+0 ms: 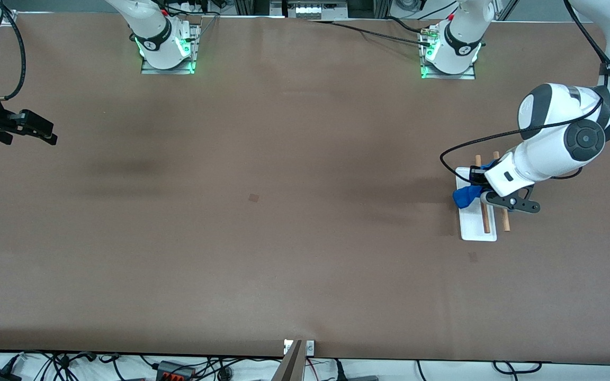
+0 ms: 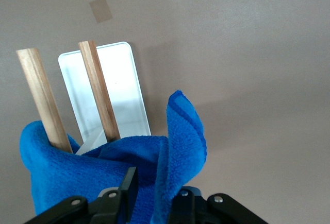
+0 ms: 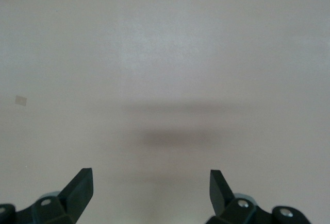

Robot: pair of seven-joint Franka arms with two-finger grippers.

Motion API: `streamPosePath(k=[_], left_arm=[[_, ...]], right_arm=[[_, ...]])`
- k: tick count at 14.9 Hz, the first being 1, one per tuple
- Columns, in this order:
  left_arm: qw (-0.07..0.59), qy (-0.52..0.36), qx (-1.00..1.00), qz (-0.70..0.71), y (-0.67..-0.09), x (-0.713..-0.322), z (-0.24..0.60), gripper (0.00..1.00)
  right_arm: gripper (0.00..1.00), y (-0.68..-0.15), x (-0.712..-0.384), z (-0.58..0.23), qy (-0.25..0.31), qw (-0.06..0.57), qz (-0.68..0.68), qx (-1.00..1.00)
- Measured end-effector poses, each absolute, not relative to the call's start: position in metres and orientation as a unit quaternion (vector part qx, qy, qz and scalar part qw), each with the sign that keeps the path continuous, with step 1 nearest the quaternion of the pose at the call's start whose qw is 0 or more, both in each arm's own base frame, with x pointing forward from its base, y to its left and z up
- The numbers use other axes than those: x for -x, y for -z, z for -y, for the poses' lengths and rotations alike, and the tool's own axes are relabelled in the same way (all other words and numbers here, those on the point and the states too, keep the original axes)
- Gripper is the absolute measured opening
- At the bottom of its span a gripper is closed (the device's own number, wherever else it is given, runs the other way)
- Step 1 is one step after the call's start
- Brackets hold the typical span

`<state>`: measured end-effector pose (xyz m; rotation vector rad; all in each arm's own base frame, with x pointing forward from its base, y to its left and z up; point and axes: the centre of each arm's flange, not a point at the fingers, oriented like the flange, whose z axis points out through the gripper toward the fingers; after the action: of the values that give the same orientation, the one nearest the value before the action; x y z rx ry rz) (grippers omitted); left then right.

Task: Pass towel and hang on rack
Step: 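Open the left gripper to release the towel onto the dowels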

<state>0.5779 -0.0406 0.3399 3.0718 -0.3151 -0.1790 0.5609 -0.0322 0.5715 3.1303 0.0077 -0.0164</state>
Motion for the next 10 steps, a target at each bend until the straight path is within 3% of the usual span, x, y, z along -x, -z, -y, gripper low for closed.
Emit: streamPosePath(k=[2,6,10], left_arm=[[0.024,0.056,-0.993,0.102,-0.3413,-0.5789,0.0406,0.35],[0.024,0.053,-0.993,0.101,-0.3439,-0.5806,0.0397,0.61],[0.024,0.052,-0.993,0.101,-0.3448,-0.5812,0.0397,0.75]], right_arm=[[1.00,-0.5715,-0.5609,0.0323,0.005,0.006,-0.002,-1.000],[1.00,-0.5715,-0.5609,0.0323,0.005,0.006,-0.002,-1.000],[1.00,-0.5715,-0.5608,0.0325,0.005,0.006,-0.002,-1.000]])
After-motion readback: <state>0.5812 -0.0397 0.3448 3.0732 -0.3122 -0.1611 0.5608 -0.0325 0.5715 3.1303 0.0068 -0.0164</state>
